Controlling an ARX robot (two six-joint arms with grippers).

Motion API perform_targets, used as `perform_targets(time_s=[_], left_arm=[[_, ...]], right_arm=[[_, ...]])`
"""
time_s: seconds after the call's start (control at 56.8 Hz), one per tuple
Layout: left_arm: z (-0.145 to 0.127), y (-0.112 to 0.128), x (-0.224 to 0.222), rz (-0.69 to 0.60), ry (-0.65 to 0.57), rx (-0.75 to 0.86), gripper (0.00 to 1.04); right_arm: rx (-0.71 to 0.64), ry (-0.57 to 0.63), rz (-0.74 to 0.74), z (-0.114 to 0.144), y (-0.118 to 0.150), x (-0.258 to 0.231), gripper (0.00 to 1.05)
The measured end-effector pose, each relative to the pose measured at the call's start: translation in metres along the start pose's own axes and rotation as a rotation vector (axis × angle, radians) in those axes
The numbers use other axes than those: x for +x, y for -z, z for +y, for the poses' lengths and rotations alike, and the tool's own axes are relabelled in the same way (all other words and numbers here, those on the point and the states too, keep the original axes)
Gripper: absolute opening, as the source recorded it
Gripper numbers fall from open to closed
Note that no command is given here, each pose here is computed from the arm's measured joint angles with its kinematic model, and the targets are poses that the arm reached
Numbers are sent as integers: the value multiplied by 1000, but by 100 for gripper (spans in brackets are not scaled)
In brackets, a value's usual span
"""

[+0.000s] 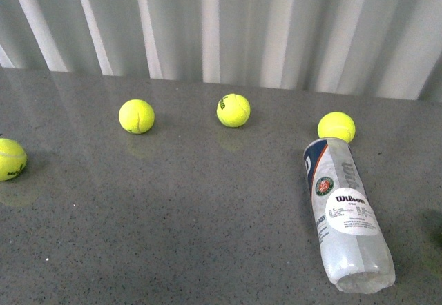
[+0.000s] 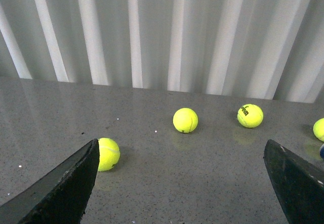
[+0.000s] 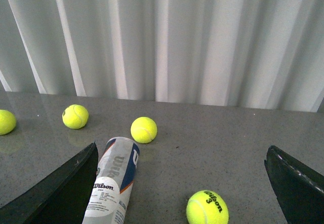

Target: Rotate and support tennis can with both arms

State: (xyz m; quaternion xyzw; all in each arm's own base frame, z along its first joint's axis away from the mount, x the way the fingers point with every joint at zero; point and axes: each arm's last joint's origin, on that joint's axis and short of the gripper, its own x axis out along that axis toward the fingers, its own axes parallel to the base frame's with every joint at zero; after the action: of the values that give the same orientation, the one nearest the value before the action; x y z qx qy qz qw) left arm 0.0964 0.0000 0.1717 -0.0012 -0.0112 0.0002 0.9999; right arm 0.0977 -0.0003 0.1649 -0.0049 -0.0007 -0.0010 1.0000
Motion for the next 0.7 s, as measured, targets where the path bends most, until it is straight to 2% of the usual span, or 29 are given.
perform_targets(time_s=[0.705], left_arm=[[0, 0, 0, 0, 0, 0, 98]], right_arm=[[0, 0, 0, 0, 0, 0, 98]])
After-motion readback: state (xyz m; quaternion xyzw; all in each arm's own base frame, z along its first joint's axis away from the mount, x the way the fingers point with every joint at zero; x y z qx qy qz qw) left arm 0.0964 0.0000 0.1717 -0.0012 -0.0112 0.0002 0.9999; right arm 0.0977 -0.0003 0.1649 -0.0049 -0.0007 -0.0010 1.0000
